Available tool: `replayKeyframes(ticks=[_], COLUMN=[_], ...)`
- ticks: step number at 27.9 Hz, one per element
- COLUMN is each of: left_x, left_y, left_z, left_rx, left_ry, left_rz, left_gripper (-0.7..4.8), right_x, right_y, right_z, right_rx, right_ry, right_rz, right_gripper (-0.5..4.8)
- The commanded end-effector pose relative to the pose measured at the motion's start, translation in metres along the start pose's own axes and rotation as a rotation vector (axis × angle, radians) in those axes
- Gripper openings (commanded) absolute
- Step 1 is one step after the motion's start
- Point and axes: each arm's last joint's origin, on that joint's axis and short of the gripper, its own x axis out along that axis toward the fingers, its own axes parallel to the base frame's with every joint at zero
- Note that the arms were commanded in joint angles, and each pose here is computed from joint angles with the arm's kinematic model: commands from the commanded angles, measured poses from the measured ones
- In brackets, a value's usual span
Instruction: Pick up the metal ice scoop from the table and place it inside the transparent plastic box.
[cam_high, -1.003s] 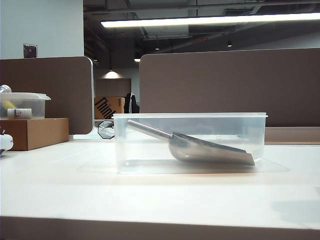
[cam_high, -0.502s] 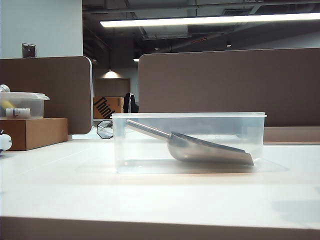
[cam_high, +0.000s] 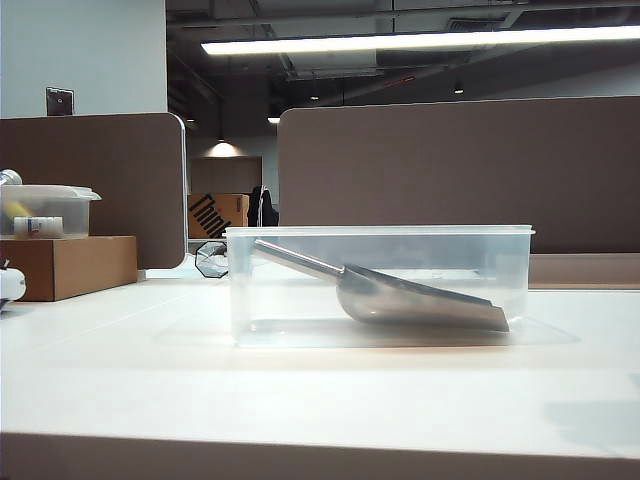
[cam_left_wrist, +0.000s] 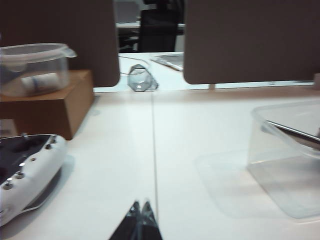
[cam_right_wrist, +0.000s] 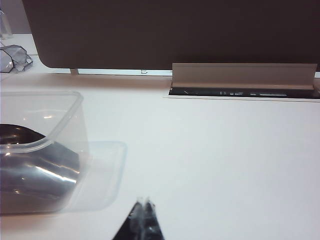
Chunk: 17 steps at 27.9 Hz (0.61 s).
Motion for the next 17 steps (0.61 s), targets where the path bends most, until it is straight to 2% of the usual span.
replayKeyframes(ticks=[1,17], left_x=[0.0000,0.0000], left_y=[-0.0005,0.0015], left_z=[0.0009,0.0011], left_rx=[-0.023,-0.033], left_ry=[-0.010,-0.013], left_rz=[-0.023,0.047], left_gripper=[-0.01,-0.01], right_x=[0.0000,0.0000], right_y=[0.0002,0.0002], right_z=[0.0017,0.0017], right_rx=[-0.004,-0.004], right_ry=[-0.014,-0.014], right_rz=[0.003,0.003], right_gripper=[-0.01,-0.01])
